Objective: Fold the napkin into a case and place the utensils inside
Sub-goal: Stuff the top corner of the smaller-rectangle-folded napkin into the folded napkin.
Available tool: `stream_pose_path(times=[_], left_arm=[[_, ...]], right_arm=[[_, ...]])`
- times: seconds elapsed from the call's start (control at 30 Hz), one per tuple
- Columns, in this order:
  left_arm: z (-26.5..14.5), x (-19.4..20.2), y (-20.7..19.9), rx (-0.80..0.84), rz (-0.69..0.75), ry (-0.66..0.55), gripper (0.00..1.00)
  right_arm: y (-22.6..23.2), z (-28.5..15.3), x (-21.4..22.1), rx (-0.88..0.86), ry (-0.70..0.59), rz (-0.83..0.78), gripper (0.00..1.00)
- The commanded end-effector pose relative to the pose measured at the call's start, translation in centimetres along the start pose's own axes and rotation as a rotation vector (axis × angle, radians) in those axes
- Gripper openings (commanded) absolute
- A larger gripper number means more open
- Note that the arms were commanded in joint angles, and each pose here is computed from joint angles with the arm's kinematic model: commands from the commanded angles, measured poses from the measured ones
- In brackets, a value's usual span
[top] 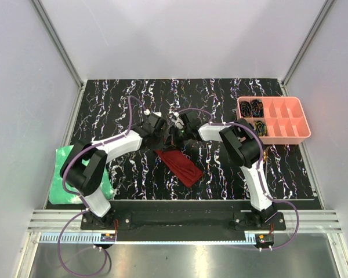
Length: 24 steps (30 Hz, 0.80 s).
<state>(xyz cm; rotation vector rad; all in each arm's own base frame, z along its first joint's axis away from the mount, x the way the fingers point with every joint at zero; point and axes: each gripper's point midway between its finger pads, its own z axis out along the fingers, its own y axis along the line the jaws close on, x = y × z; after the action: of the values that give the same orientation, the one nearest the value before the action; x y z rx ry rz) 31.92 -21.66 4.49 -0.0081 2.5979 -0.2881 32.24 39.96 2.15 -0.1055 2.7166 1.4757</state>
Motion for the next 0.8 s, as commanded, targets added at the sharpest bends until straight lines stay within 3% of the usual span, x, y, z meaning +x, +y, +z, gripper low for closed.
stream_pose_path(times=[0.0,0.27,0.77], left_arm=[[-0.8,-1.5,-1.5,0.072,-0.048,-0.058,0.00],[-0.5,-1.0,-0.4,0.036,-0.053,-0.041,0.00],[-0.6,-0.6,-0.4,0.052,-0.056,-0.037,0.00]], right_arm=[[-0.1,1.1,-0.2,0.014,-0.006,-0.020,0.06],[2.5,-2.4,-0.3,-0.019,-0.050,-0.068,0.35],[2.9,-4.4,-0.9,-0.018,-0.074,-0.079,0.42]])
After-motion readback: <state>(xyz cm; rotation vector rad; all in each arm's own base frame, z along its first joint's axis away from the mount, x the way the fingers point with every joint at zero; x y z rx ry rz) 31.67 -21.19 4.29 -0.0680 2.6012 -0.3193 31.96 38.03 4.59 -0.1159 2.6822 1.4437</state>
